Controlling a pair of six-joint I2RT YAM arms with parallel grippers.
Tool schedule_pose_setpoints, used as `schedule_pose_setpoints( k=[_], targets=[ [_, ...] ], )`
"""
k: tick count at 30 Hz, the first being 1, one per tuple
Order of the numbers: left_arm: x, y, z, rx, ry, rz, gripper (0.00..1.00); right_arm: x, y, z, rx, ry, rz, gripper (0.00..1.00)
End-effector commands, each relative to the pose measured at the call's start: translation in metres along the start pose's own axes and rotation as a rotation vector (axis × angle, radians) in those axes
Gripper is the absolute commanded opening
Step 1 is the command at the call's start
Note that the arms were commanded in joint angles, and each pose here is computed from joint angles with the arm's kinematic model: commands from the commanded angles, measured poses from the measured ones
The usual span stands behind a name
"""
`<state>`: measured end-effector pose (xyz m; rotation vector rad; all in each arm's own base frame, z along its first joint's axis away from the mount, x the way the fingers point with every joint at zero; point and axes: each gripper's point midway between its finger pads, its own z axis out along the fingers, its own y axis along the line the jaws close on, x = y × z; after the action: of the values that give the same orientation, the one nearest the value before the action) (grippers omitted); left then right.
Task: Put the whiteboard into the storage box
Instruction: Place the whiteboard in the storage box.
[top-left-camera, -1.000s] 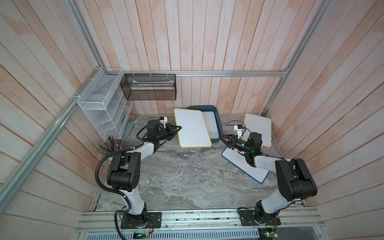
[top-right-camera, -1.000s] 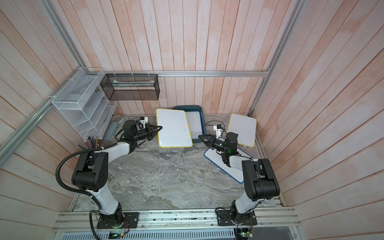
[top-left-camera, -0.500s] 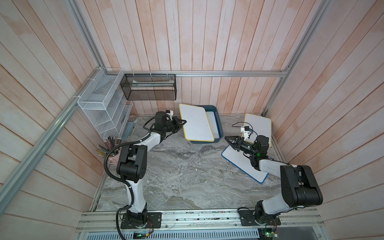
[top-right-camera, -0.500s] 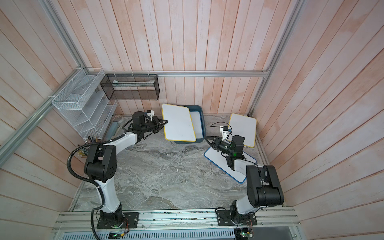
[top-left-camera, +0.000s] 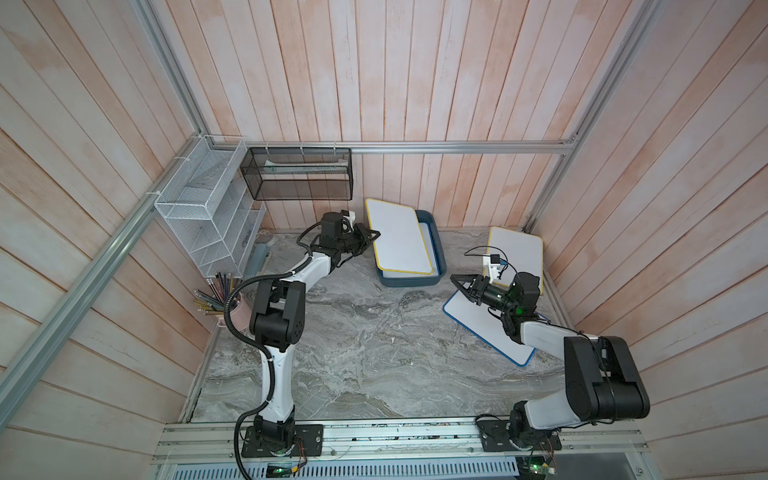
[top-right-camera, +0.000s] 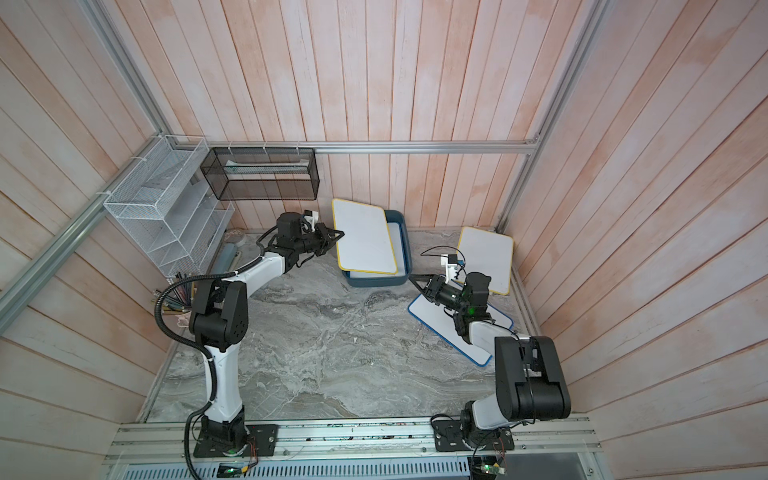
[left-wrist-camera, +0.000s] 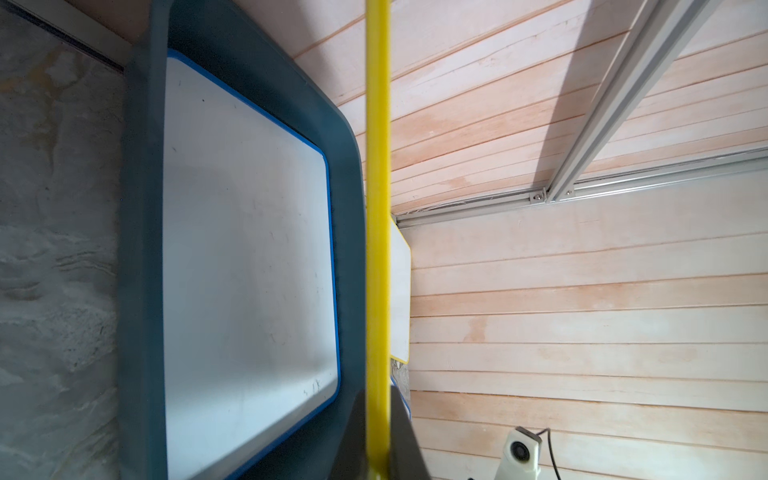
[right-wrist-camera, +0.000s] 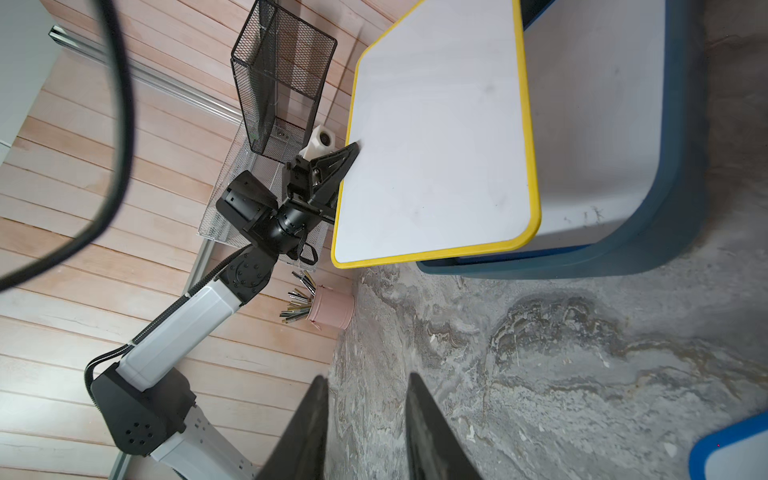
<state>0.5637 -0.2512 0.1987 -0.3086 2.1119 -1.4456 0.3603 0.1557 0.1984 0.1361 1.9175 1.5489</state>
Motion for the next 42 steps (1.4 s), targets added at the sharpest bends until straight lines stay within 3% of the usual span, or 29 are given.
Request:
schedule_pose_setpoints(
  k=[1, 17, 42],
  targets=[
    [-0.010, -0.026, 0.008, 0.068, -0.007, 0.073, 0.00, -0.001, 0.000, -0.006, 0.018, -0.012, -0.026, 0.33],
    [0.001, -0.010, 0.045, 0.058, 0.059, 0.059, 0.00, -0.004, -0.013, -0.022, 0.125, -0.044, -0.035, 0.33],
    [0.008, 0.031, 0.077, 0.017, 0.143, 0.001, 0.00, -0.001, -0.016, -0.024, 0.144, -0.055, -0.019, 0.33]
  ],
)
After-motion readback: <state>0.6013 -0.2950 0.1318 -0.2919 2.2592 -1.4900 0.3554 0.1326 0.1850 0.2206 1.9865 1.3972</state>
